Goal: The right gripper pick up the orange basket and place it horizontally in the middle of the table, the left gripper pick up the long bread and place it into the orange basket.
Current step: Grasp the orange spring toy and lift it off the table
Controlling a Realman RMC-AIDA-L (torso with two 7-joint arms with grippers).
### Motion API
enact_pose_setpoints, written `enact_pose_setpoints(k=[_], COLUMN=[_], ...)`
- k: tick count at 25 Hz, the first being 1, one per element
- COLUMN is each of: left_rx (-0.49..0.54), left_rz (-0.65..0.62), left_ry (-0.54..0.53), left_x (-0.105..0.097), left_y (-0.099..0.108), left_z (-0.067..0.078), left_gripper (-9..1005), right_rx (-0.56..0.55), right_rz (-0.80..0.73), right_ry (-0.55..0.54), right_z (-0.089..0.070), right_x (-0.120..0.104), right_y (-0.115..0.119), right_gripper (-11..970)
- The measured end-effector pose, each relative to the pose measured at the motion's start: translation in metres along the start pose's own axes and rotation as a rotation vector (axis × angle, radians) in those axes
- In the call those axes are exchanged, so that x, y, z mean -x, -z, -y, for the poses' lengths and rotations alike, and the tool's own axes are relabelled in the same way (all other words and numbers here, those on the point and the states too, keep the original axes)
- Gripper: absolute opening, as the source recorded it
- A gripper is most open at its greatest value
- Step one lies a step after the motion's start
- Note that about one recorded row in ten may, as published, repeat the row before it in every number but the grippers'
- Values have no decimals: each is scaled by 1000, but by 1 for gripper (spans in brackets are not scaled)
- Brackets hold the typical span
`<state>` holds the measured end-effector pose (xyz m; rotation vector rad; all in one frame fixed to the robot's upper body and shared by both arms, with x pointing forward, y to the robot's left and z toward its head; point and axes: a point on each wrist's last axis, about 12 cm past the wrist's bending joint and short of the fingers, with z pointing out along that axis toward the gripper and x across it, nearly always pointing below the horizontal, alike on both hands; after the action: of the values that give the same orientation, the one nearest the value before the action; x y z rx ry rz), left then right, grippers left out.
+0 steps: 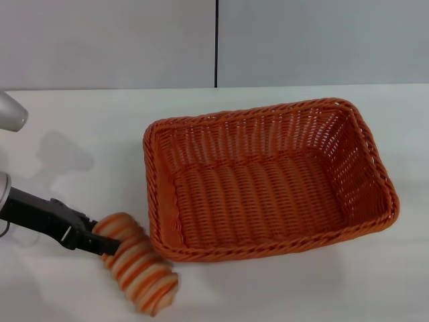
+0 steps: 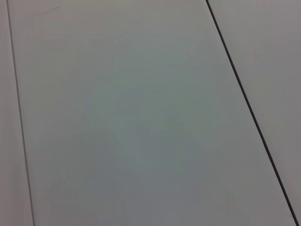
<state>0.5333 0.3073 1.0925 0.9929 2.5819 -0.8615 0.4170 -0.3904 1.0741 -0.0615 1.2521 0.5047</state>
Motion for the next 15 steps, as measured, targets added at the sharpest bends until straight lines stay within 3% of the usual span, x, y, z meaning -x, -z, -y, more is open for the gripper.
enact_pose_setpoints(k=[15], left_rx=[27], left_rz=[45], left_ry=[-9], left_x=[7], left_y=[23], left_z=[-2], left_gripper=[502], right_rx=[-18], right_rz=[6], right_ry=[-6], right_z=[1], right_x=[-1], right_y=[2], right_gripper=[434])
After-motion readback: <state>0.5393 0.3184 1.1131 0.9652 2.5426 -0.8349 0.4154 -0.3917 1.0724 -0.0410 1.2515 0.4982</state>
